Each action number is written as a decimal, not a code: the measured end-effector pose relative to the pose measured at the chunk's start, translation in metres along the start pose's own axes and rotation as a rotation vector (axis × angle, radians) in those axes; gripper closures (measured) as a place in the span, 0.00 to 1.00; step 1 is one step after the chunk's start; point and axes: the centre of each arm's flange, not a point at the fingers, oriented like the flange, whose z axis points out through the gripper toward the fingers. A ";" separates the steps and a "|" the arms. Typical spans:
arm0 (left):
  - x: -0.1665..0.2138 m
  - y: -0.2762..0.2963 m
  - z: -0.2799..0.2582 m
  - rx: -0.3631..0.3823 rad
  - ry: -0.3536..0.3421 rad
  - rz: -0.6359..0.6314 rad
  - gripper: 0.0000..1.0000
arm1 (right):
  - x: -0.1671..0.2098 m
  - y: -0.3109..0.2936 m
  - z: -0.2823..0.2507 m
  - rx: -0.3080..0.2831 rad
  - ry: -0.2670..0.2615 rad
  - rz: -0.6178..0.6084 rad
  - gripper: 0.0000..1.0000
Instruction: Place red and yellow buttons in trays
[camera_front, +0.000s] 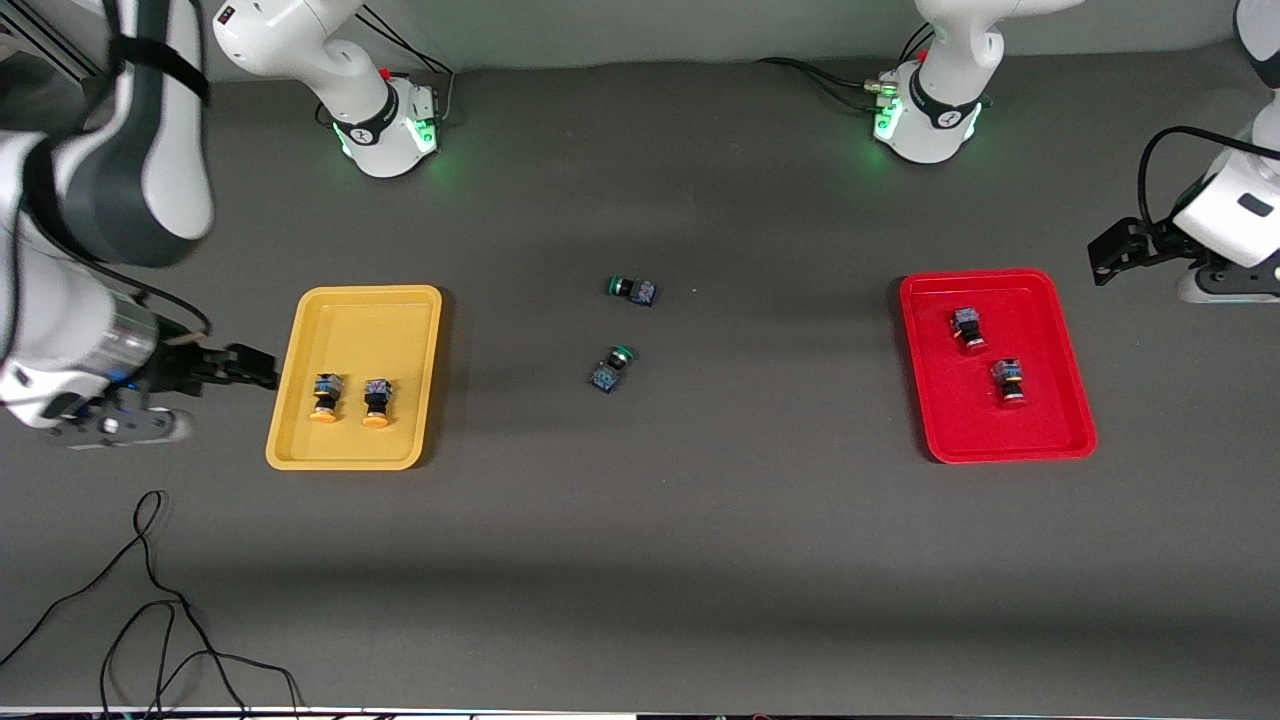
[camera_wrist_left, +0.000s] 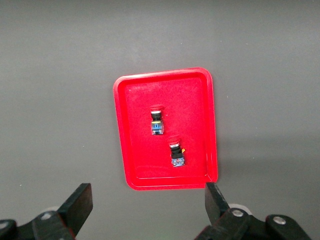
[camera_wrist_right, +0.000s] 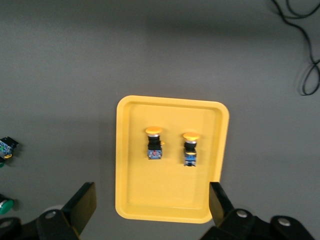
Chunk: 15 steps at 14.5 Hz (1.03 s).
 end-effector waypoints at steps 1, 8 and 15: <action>0.000 0.000 0.000 0.000 -0.001 -0.001 0.00 | -0.004 0.010 -0.007 0.006 0.005 -0.002 0.00; 0.008 -0.004 0.001 -0.003 -0.008 -0.007 0.00 | -0.032 0.067 -0.034 0.057 0.034 0.036 0.00; 0.015 -0.004 0.007 -0.008 -0.041 -0.005 0.00 | -0.061 0.069 -0.041 0.071 0.032 0.096 0.00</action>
